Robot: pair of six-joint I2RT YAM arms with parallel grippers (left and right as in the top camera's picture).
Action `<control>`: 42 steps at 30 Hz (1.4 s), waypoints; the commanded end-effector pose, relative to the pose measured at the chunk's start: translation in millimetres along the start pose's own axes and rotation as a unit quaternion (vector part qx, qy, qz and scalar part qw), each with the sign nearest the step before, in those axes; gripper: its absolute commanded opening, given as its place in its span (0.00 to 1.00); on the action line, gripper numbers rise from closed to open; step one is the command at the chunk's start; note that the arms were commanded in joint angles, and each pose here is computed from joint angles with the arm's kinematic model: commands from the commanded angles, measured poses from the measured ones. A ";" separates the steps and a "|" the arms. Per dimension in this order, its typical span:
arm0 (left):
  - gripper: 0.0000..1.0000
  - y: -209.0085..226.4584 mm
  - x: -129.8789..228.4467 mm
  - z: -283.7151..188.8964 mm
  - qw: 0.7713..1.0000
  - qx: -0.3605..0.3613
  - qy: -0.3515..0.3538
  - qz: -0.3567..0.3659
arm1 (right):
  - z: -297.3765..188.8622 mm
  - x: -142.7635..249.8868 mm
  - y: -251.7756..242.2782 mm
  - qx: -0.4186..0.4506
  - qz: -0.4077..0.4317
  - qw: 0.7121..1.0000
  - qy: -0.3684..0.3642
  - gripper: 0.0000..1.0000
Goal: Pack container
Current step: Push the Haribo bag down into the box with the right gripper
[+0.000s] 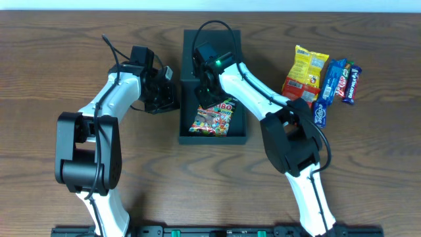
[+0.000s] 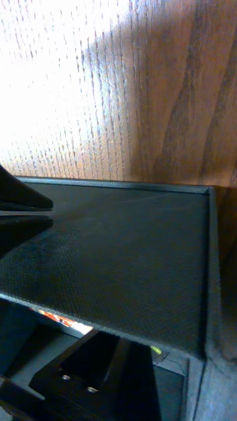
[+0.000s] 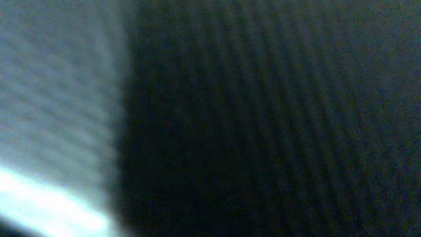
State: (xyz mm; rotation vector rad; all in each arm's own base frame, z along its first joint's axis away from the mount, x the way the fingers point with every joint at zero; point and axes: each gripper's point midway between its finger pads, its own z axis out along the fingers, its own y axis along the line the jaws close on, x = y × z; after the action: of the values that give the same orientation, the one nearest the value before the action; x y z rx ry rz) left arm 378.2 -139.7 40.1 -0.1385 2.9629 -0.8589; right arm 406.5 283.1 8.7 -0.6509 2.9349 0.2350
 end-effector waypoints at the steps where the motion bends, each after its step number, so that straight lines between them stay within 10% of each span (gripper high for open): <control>1: 0.06 -1.7 3.2 3.8 1.000 0.009 0.009 0.000 | 4.6 -0.2 4.4 -0.007 -0.013 1.000 -0.001 0.01; 12: 0.06 -2.3 1.4 3.4 1.000 0.010 0.005 0.009 | -82.5 37.5 -20.3 0.083 0.057 0.993 0.055 0.01; 26: 0.06 -3.4 -1.2 3.3 1.000 0.012 0.000 0.012 | -12.7 95.7 -33.4 0.124 0.095 0.981 0.117 0.02; 42: 0.06 -3.8 -1.1 3.3 1.000 0.013 0.001 0.012 | 11.7 61.5 -2.3 0.029 0.050 0.997 0.045 0.01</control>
State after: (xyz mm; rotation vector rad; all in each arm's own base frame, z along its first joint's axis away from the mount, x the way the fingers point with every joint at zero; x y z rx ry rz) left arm 382.7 -140.4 41.3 -0.1288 2.9413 -0.8651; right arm 372.1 239.7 -0.6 -0.4131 2.9970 -0.0135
